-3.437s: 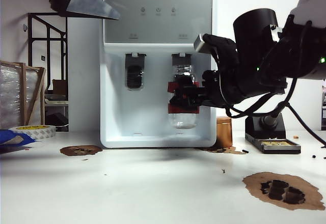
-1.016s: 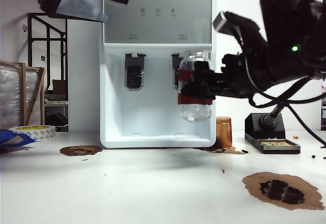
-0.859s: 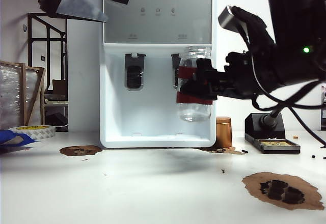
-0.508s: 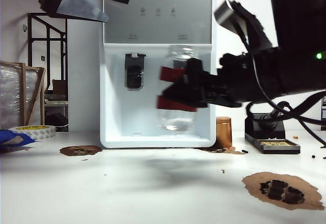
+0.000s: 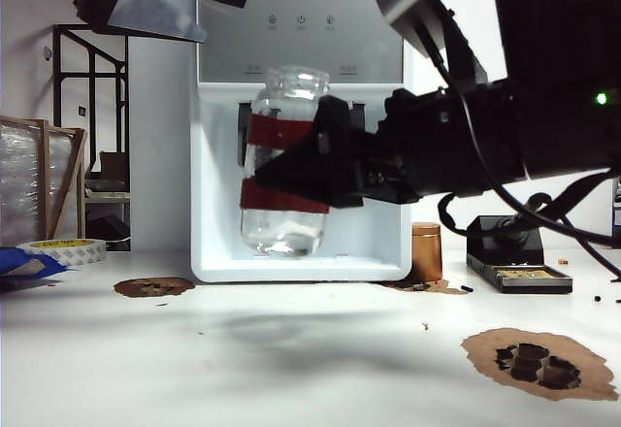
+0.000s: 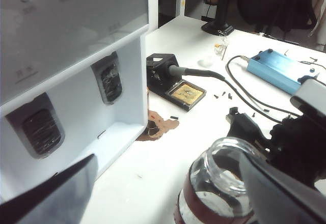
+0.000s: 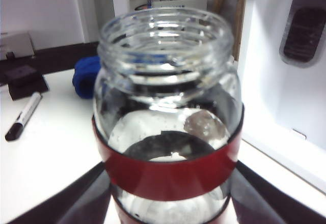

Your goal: Pick up the water bottle with two loops of red belts, then reach the front water dispenser and gently press the gray-black baffle horizontally to get a little water.

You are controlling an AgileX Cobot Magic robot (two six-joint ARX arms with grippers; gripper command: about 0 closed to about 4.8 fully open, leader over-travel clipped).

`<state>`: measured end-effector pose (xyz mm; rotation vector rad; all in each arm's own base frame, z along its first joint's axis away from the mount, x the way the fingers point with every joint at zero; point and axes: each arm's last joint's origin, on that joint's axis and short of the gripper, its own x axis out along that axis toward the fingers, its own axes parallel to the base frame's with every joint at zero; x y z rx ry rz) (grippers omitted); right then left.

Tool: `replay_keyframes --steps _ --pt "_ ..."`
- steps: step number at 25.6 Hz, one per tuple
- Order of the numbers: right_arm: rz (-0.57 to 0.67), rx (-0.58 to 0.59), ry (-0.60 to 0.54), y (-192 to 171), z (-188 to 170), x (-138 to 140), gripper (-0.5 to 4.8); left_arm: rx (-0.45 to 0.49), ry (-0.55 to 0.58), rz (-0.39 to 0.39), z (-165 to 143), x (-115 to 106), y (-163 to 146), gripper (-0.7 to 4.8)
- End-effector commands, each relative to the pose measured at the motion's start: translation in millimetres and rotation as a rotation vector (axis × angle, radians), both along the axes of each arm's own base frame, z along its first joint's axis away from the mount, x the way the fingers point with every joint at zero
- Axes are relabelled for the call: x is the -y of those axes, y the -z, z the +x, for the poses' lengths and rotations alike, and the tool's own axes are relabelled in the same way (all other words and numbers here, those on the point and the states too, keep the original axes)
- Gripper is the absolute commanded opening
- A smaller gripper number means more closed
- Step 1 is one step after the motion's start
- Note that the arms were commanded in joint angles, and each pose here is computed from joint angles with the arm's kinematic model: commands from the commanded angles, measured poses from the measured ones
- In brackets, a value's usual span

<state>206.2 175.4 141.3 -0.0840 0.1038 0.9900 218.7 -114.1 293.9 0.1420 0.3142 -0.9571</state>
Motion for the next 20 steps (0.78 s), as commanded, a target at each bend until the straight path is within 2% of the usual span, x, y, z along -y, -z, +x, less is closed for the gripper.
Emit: replay_keyframes --steps 1,13,20 --pt "-0.023 0.000 -0.056 0.7 -1.7 -1.2 0.84 0.016 0.009 -0.006 -0.6 -0.1 -3.3 4.79" --pt "-0.090 -0.035 -0.064 17.6 -2.6 -0.5 0.84 0.013 0.033 -0.013 -1.5 1.1 -3.4 4.79" --pt "-0.065 -0.054 -0.079 26.2 -1.2 -2.3 0.84 0.013 0.032 -0.013 -1.6 1.2 -3.4 4.79"
